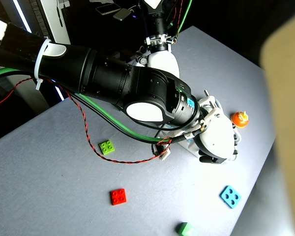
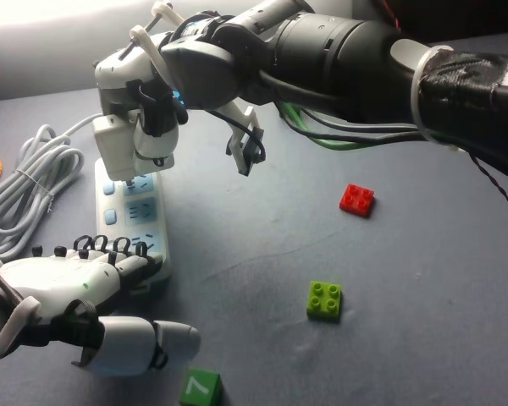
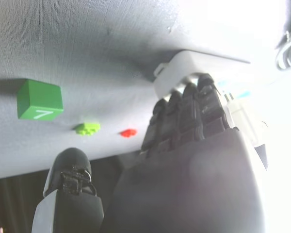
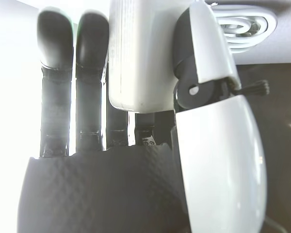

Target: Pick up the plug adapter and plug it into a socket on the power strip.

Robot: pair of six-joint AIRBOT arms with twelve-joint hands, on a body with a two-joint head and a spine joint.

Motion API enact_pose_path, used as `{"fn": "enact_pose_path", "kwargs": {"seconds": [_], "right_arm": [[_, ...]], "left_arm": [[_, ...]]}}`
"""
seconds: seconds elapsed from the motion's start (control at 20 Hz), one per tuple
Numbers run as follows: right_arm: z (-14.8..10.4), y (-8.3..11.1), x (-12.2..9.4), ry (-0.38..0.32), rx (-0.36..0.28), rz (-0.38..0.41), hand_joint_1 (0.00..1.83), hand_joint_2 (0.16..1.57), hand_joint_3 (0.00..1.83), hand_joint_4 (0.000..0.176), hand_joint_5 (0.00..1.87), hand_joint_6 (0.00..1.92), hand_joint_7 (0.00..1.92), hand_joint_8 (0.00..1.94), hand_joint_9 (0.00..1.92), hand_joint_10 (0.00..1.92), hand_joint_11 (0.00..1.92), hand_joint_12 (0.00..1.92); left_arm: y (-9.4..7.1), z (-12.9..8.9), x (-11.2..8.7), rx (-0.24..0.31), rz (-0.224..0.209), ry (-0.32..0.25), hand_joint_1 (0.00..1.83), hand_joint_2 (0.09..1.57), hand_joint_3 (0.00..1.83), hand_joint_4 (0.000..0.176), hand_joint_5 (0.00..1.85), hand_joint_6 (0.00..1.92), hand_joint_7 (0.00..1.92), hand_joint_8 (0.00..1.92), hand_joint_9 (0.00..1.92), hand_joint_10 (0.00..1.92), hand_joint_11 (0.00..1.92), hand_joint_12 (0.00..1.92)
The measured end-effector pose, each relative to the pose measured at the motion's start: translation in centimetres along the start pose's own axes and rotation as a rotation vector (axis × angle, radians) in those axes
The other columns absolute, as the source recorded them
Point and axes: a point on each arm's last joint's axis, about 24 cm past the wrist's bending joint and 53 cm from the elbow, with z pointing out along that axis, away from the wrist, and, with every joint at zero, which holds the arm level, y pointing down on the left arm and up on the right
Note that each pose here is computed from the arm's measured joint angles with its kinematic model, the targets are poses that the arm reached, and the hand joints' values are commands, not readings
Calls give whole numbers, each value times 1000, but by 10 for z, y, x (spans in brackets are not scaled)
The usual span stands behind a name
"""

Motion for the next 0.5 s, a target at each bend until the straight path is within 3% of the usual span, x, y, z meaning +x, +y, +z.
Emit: {"fn": "enact_pose_path", "kwargs": {"seconds": [0.5], "right_arm": [[-1, -2, 0, 7, 6, -7, 1253, 1113, 0, 0, 934, 916, 1054, 1059, 990, 988, 832, 1421]], "left_arm": [[-5, 2, 1, 13, 6, 3, 0, 1147, 1, 0, 13, 5, 34, 6, 27, 6, 0, 0]]}}
